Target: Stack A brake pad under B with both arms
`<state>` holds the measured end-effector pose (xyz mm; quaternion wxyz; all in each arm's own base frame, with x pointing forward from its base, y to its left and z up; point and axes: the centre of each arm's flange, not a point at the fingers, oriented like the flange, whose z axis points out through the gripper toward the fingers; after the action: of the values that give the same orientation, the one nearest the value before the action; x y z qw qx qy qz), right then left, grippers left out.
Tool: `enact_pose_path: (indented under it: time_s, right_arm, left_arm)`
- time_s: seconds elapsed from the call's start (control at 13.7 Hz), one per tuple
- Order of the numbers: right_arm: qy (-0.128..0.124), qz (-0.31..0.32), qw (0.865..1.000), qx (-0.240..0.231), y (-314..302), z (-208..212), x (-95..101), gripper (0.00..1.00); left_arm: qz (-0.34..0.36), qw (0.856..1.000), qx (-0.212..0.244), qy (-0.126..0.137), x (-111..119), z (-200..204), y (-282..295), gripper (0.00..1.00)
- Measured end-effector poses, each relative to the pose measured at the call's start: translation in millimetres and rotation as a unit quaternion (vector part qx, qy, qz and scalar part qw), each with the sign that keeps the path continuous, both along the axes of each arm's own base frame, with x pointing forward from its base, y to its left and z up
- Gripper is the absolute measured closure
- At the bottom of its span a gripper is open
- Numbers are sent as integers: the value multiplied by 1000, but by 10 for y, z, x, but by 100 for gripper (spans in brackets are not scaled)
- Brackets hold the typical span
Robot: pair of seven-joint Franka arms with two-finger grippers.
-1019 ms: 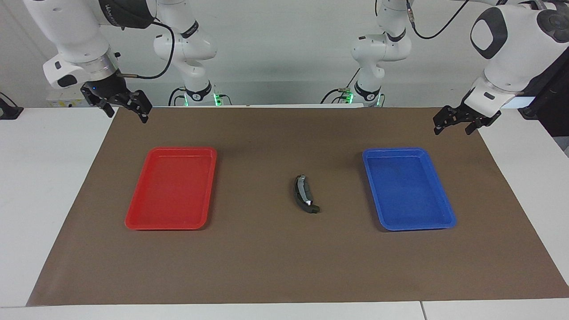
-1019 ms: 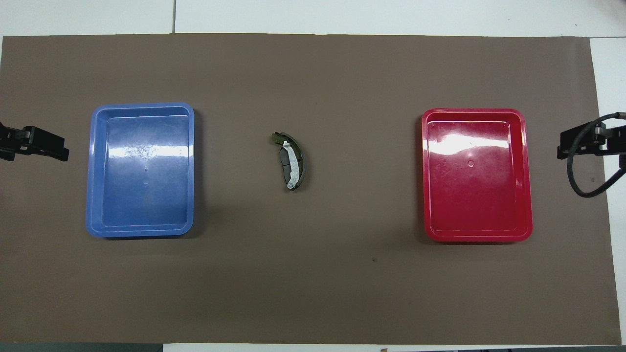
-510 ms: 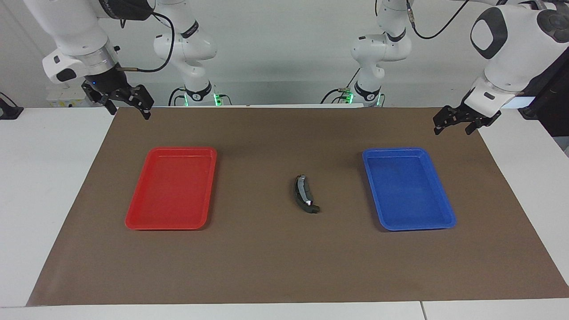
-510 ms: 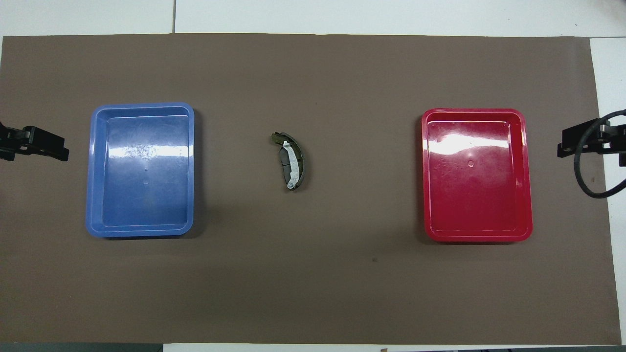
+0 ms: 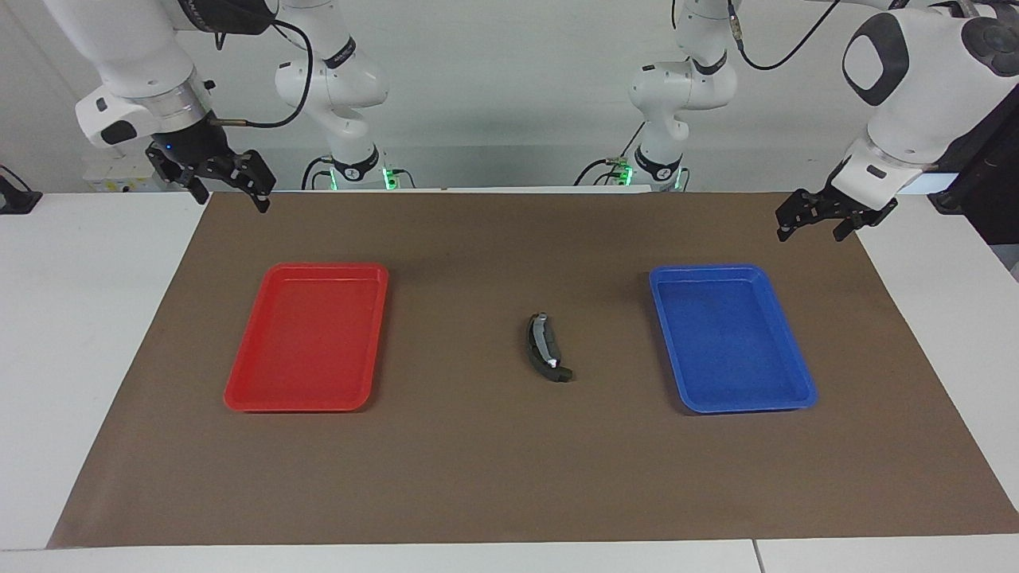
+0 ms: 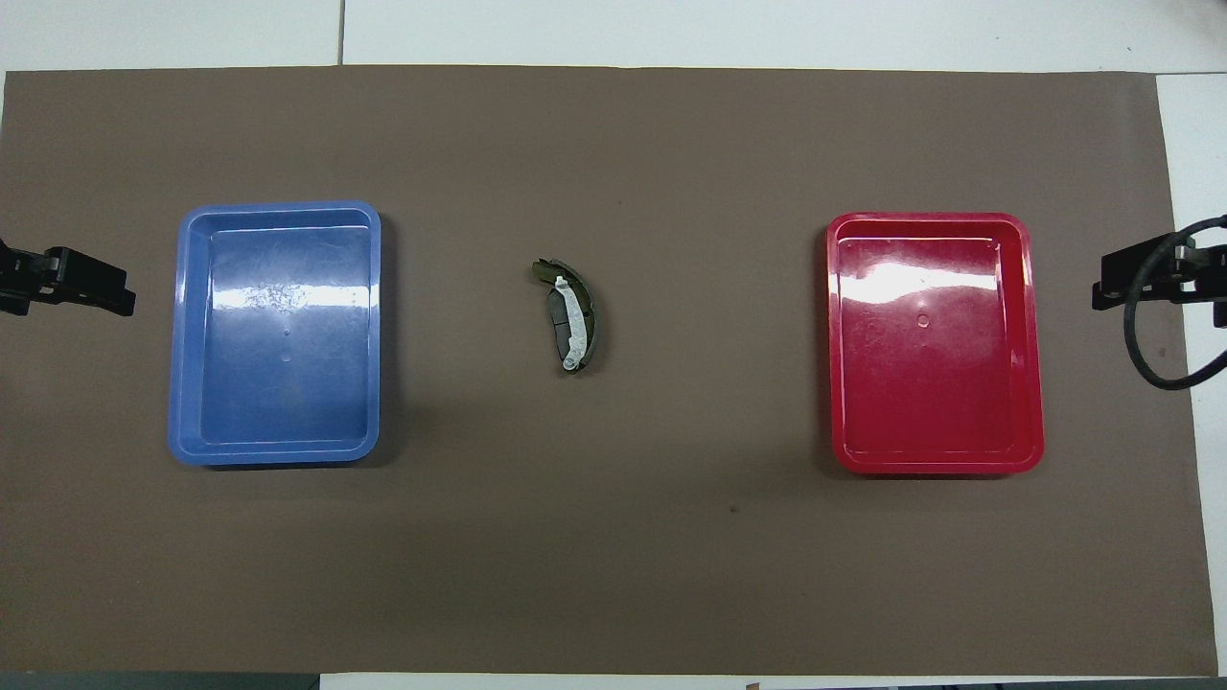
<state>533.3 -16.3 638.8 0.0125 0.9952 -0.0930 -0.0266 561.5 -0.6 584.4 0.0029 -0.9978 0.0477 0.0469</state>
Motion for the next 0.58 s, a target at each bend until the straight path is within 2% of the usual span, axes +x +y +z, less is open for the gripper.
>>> enact_pose_path:
  time_s: [0.58]
  right_arm:
    - [0,1,1000,-2,10,0,0,0]
  left_arm:
    - [0,1000,0,0,0,0,0,0]
